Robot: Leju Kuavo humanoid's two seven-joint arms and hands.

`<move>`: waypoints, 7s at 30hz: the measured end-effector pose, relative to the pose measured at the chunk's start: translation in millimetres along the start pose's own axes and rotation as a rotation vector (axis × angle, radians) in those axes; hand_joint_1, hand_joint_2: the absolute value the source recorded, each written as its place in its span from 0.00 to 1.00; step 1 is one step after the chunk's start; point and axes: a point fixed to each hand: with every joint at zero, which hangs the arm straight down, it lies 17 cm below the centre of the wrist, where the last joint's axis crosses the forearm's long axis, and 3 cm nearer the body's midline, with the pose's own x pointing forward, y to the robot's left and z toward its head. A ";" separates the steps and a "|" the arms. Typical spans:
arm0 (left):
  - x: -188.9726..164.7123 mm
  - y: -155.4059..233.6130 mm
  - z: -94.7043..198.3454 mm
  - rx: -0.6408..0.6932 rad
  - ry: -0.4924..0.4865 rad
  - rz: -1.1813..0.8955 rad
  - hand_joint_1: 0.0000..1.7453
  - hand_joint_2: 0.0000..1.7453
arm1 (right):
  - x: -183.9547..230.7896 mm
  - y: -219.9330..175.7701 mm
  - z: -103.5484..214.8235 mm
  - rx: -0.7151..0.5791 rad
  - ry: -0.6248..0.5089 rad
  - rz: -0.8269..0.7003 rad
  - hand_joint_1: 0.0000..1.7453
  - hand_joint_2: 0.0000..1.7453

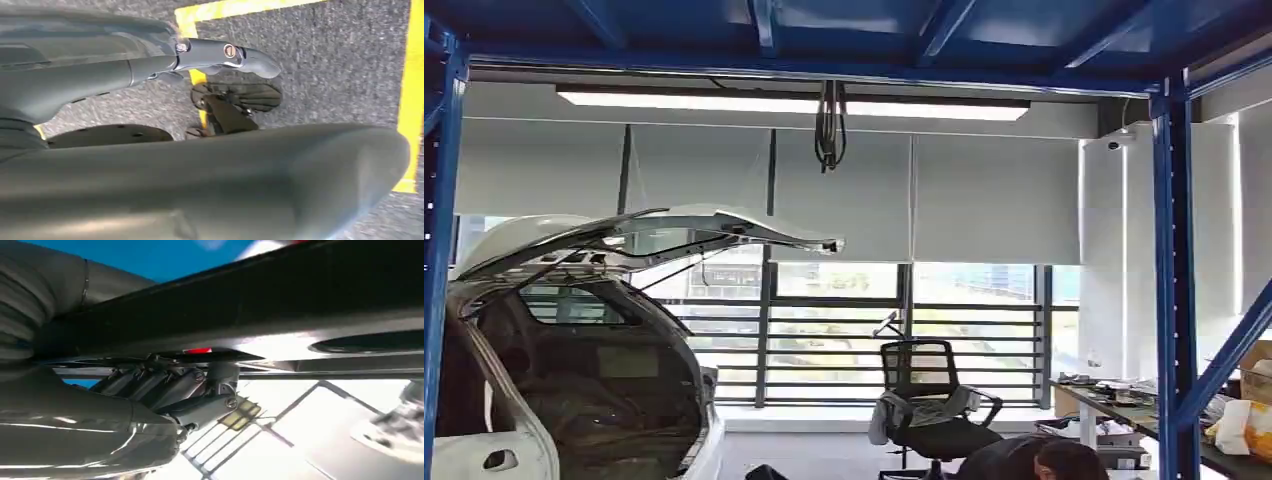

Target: Take the parts from the cabinet and place them on the table.

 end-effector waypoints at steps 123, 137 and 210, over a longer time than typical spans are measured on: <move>-1.3 2.9 0.8 0.002 -0.004 0.004 0.00 1.00 | 71.6 19.7 50.5 0.252 -0.229 -0.492 1.00 1.00; -1.7 3.6 0.8 0.001 -0.002 -0.002 0.00 1.00 | 76.4 16.6 51.2 0.254 -0.249 -0.501 1.00 1.00; -38.3 37.9 5.8 0.075 0.159 -0.064 0.00 1.00 | 87.5 39.2 73.6 0.409 -0.288 -0.473 1.00 1.00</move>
